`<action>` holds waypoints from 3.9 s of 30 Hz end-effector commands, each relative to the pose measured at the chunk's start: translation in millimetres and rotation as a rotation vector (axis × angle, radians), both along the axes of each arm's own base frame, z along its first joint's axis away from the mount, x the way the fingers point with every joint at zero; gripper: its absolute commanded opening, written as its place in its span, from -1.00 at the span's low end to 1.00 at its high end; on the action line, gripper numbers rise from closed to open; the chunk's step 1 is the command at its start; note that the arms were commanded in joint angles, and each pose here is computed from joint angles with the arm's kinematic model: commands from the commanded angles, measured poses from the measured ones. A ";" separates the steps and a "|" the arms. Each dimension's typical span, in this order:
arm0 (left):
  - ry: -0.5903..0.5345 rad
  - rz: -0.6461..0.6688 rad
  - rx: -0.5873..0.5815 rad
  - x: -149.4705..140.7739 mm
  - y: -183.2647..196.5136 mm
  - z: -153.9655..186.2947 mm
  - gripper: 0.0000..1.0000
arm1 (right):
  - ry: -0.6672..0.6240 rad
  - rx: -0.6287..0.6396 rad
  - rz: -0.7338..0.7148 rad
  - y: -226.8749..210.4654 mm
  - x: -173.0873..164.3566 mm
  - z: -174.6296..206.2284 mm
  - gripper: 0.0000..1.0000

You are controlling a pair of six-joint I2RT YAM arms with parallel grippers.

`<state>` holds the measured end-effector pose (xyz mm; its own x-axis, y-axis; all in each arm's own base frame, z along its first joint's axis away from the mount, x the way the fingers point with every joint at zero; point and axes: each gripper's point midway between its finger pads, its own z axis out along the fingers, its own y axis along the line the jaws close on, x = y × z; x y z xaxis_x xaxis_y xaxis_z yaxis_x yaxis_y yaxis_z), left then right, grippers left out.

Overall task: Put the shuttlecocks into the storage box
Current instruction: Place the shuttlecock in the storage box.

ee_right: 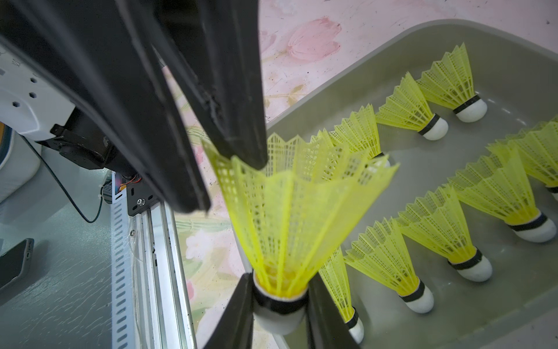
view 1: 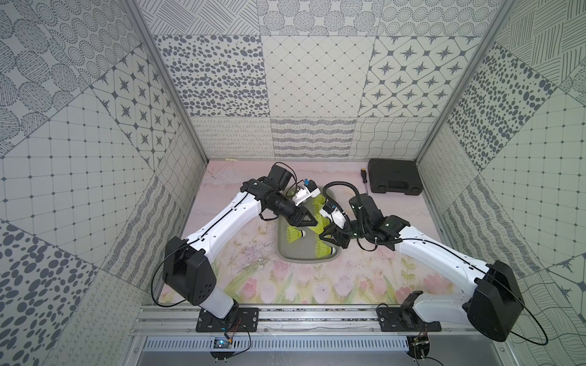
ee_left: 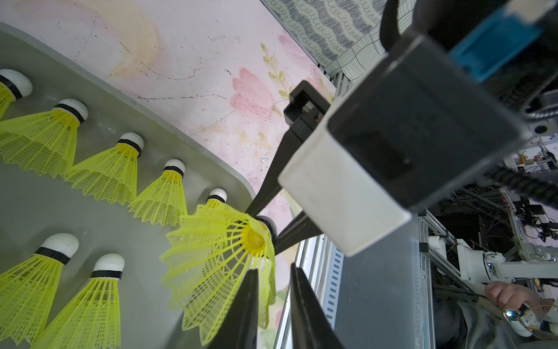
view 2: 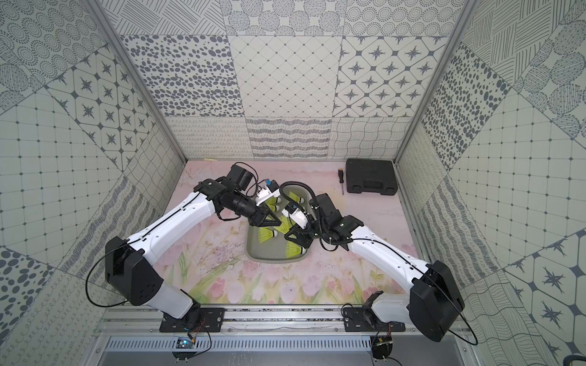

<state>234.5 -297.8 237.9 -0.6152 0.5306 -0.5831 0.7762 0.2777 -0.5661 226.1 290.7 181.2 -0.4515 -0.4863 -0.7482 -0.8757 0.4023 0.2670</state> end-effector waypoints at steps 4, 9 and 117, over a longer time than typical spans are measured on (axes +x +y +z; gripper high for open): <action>0.035 0.015 -0.043 0.8 -7.1 4.7 -1.00 | -0.062 0.011 -0.015 4.8 10.3 11.5 -0.19; 0.012 0.155 -0.071 19.8 -9.3 4.1 -1.00 | -0.134 0.008 -0.100 -5.6 21.5 12.8 0.32; 0.364 1.016 0.169 5.7 88.4 -167.6 -1.00 | -0.375 -0.062 -0.552 -72.3 69.0 12.3 0.54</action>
<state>237.0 -217.8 73.4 -0.9367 -0.2861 -0.2019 -0.0849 0.7451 -0.6615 292.6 216.7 191.1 -0.3726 -0.3186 -0.8716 -0.5711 0.8190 -0.0553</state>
